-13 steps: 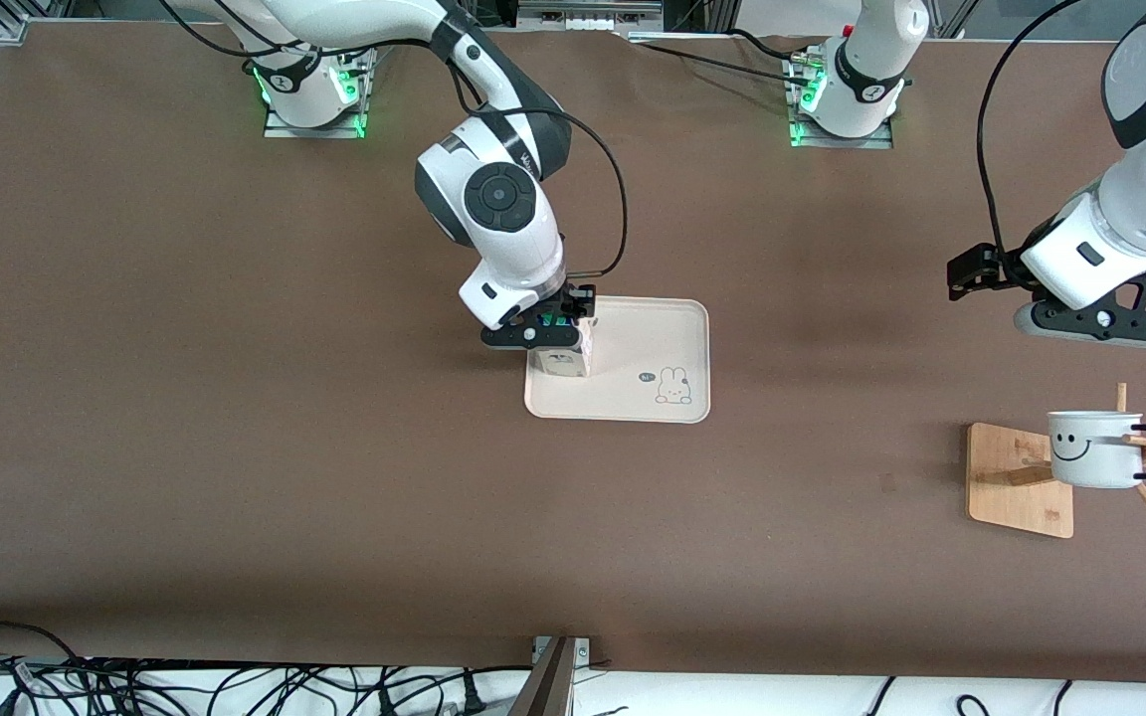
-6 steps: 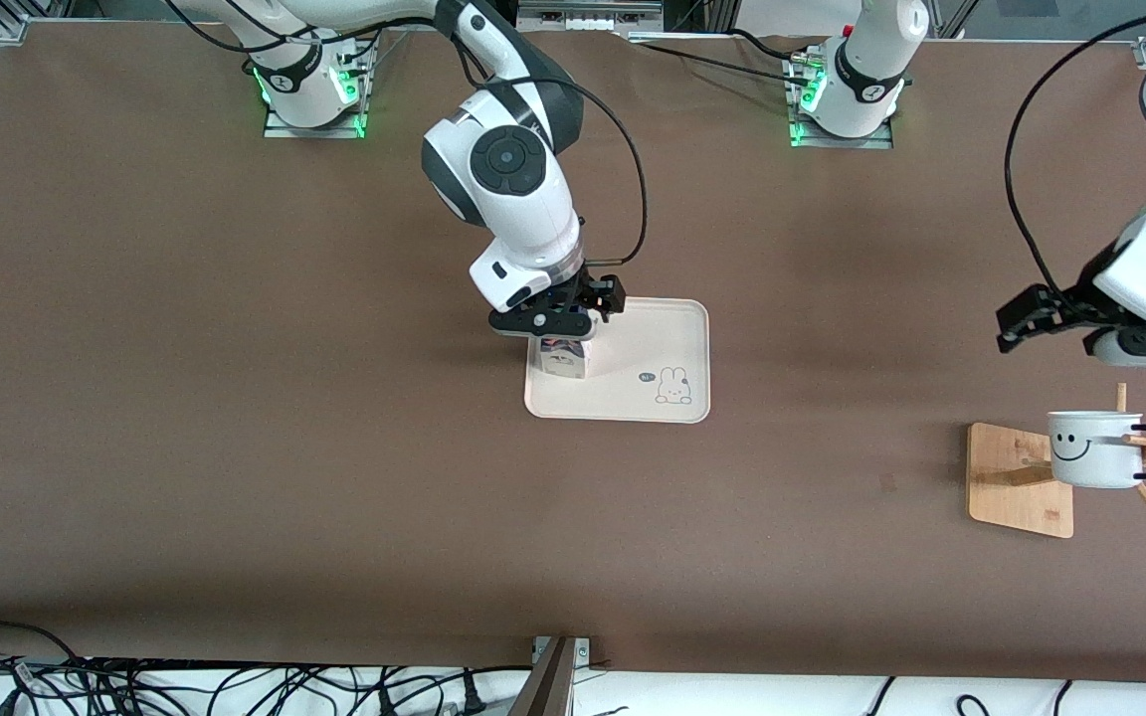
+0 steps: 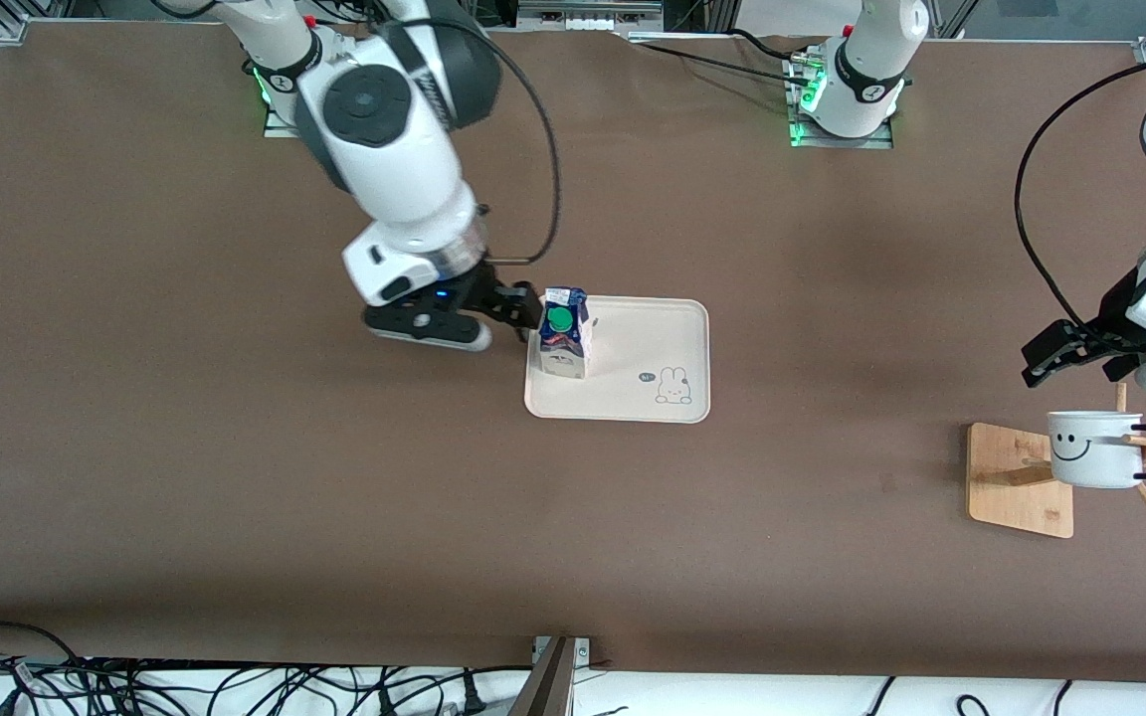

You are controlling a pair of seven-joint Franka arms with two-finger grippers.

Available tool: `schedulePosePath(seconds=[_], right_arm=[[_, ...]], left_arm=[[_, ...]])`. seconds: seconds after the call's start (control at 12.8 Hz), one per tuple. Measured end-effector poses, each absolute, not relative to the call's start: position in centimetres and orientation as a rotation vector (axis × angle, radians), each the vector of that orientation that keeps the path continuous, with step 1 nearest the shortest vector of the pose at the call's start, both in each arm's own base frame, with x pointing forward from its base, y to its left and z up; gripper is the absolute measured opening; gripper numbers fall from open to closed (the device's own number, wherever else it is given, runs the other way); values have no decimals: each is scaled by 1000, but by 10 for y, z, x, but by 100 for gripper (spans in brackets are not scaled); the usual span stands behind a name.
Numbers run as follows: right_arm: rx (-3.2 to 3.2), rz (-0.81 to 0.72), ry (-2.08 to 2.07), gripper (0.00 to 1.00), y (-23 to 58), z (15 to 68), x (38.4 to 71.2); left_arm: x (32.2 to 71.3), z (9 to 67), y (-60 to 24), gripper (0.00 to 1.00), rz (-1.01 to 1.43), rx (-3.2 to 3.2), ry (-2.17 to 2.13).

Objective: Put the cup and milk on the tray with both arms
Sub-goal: 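Lower the carton onto the tray, release it while the left gripper reaches the mug, then withdraw the right gripper while the left gripper grasps the mug handle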

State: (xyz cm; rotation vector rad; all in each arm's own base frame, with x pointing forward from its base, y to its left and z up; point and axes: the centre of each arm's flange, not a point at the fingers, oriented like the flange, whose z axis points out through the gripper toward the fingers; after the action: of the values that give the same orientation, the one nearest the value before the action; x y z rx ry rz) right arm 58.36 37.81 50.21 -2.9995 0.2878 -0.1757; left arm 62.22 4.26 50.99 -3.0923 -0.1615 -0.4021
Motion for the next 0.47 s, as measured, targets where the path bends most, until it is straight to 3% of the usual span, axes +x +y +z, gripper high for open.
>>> schedulePosePath(seconds=[0.47], right_arm=[[-3075,-5,94,100,202,553,610]], left_arm=[[617,487,68,100,-424,-3112,-277]])
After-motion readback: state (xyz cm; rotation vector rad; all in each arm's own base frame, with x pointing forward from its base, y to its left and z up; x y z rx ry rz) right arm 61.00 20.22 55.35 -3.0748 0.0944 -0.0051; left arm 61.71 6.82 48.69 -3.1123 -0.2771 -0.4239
